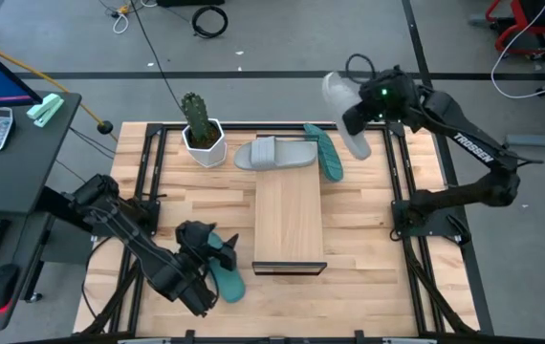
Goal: Pick and place slides into the shelf
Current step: Put the gray slipper on the shelf
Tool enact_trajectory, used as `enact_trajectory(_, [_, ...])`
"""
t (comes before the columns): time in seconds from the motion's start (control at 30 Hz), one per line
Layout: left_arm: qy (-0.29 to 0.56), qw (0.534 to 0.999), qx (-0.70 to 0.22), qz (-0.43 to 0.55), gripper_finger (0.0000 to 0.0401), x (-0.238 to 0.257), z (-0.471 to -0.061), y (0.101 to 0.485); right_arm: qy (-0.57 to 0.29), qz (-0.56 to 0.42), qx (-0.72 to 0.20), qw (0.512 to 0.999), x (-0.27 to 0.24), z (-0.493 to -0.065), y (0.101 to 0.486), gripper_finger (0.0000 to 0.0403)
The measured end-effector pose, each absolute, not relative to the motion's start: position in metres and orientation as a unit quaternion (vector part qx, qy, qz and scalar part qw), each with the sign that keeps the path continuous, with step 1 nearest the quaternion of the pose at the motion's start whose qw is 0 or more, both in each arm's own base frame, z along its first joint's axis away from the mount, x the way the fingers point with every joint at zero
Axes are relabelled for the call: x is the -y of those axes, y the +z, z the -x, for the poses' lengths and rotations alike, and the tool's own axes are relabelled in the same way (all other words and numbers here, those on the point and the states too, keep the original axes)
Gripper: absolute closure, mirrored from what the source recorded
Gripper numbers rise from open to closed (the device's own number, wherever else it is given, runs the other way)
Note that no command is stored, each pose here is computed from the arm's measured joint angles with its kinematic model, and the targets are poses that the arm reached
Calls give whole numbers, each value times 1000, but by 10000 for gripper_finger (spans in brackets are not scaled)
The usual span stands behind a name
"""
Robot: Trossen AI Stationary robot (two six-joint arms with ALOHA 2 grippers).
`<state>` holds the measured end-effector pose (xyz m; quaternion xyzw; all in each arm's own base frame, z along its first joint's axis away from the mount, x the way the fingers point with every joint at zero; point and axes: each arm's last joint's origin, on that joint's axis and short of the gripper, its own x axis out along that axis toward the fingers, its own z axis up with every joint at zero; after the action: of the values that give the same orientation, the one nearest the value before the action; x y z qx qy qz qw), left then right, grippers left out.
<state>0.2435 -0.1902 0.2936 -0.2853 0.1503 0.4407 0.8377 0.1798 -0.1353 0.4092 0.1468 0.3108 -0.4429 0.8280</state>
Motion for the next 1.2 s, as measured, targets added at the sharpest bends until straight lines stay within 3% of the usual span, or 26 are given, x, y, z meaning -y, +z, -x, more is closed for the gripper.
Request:
enact_trajectory(0.23, [412, 858, -153, 266, 36, 188, -255, 335, -313, -113, -337, 880, 94, -204, 408, 393])
enact_trajectory(0.5, [386, 872, -172, 249, 36, 177, -255, 385, -204, -64, -367, 905, 44, -218, 406, 393])
enact_trajectory(0.93, [353, 846, -219, 334, 35, 160, -232, 408, -44, -22, -333, 942, -35, -230, 410, 393])
enact_trajectory(1.2, [309, 848, -198, 383, 35, 167, -222, 421, 13, 34, -343, 939, -76, -269, 404, 393])
